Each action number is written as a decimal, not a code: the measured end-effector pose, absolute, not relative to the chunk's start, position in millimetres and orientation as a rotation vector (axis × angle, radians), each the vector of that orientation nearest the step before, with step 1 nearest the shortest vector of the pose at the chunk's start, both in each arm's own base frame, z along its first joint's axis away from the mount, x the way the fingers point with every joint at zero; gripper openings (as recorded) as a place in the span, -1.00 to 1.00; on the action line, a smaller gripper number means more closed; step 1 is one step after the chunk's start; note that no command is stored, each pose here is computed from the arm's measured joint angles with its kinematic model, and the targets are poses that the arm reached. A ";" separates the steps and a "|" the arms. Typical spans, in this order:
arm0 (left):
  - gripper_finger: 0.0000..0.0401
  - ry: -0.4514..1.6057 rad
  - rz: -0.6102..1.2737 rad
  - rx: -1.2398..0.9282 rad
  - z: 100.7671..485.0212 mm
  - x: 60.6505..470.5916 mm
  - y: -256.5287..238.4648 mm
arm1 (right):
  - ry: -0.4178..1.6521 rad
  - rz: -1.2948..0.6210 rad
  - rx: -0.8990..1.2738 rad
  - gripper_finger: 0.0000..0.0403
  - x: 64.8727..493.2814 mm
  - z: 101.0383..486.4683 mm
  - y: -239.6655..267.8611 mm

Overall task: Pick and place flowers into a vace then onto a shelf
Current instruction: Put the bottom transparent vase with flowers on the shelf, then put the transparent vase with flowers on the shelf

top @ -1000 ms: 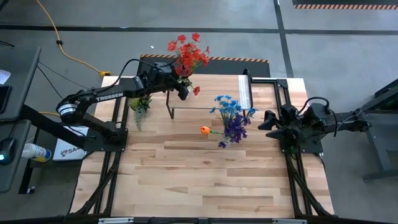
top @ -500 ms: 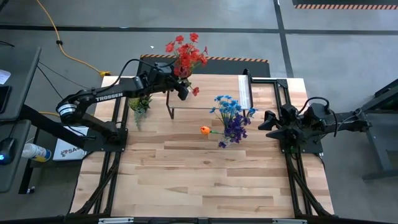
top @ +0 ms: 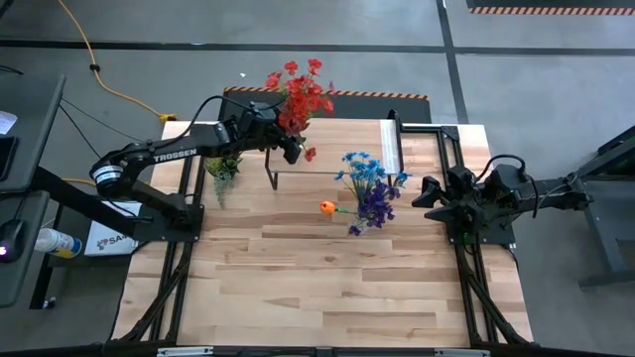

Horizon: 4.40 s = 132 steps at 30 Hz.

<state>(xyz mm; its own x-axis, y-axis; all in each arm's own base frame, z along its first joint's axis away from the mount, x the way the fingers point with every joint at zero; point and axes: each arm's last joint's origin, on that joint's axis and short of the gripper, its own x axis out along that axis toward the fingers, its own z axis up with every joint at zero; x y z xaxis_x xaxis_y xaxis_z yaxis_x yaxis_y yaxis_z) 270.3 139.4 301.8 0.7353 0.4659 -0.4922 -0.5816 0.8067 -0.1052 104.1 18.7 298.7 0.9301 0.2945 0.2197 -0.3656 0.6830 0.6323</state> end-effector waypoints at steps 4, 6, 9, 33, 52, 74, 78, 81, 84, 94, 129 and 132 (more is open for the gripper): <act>0.32 0.480 0.588 -0.272 300.5 269.4 139.6 | -0.103 0.371 0.731 0.25 104.1 298.7 18.7; 0.32 0.481 0.590 -0.282 300.3 269.2 139.6 | -0.103 0.371 0.731 0.25 104.1 298.7 18.7; 0.32 0.480 0.591 -0.283 300.3 269.3 139.6 | -0.103 0.371 0.731 0.25 104.1 298.7 18.7; 0.33 0.474 0.592 -0.282 300.8 269.4 139.8 | -0.100 0.372 0.746 0.25 104.1 298.7 18.7; 0.63 0.469 0.624 -0.277 301.1 269.1 140.7 | -0.100 0.372 0.746 0.25 104.1 298.7 18.7; 0.81 0.420 0.628 -0.294 312.0 262.3 137.2 | -0.100 0.372 0.748 0.25 104.1 298.7 18.7; 0.83 0.392 0.625 -0.288 320.4 256.2 134.1 | -0.100 0.372 0.747 0.25 104.1 298.7 18.7; 0.84 0.368 0.620 -0.284 327.1 251.2 131.4 | -0.100 0.372 0.746 0.25 104.1 298.7 18.7; 0.84 0.343 0.595 -0.283 333.6 247.3 127.0 | -0.100 0.372 0.746 0.25 104.1 298.7 18.7; 0.83 0.300 0.511 -0.260 349.2 241.4 100.2 | -0.100 0.372 0.746 0.25 104.1 298.7 18.7; 0.81 0.037 0.101 -0.225 412.5 157.8 -32.9 | -0.098 0.367 0.720 0.25 104.3 298.0 18.7; 0.83 0.041 0.057 -0.228 412.6 156.3 -39.8 | -0.098 0.367 0.720 0.25 104.3 298.0 18.7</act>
<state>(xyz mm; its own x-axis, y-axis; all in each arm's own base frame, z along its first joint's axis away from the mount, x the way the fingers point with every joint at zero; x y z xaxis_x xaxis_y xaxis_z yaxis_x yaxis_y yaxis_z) 156.3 -39.8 412.6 0.9975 0.0522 -0.0471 -0.0615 0.9725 -0.2245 104.3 18.7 298.0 0.9317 0.2945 0.2124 -0.3612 0.6910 0.6261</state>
